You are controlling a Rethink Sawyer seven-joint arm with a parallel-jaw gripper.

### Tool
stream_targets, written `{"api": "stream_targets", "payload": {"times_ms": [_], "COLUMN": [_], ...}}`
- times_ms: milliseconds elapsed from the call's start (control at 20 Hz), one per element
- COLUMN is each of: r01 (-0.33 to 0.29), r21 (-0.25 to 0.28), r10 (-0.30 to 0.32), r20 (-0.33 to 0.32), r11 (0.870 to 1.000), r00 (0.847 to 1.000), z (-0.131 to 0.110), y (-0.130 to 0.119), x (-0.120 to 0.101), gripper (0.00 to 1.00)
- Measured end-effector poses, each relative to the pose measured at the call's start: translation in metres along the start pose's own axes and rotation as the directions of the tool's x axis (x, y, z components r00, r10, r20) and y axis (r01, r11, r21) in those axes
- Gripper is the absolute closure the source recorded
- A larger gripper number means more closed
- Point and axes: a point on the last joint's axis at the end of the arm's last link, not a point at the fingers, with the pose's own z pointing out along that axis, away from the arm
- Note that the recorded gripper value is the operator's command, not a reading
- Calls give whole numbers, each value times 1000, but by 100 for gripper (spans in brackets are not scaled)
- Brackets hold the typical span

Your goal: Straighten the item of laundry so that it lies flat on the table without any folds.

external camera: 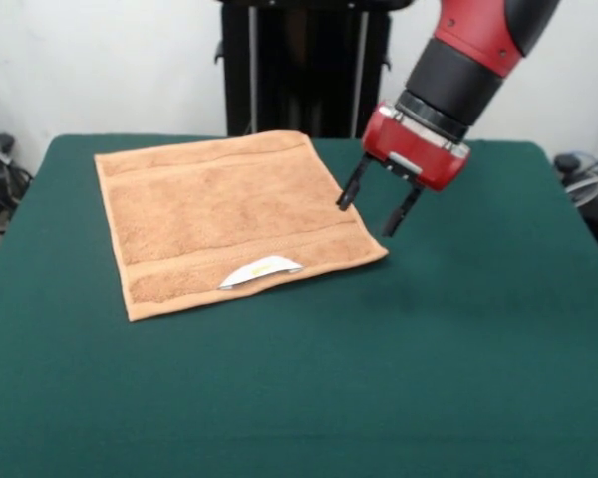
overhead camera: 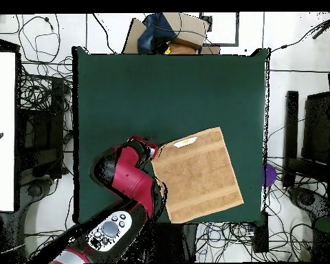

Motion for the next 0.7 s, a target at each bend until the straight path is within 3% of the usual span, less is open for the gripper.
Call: {"api": "stream_targets", "payload": {"times_ms": [700], "r01": [37], "r21": [12], "r10": [-37], "r20": [-1], "r11": [999], "r00": [999], "z": [3], "y": [25], "x": [24], "gripper": [0]}}
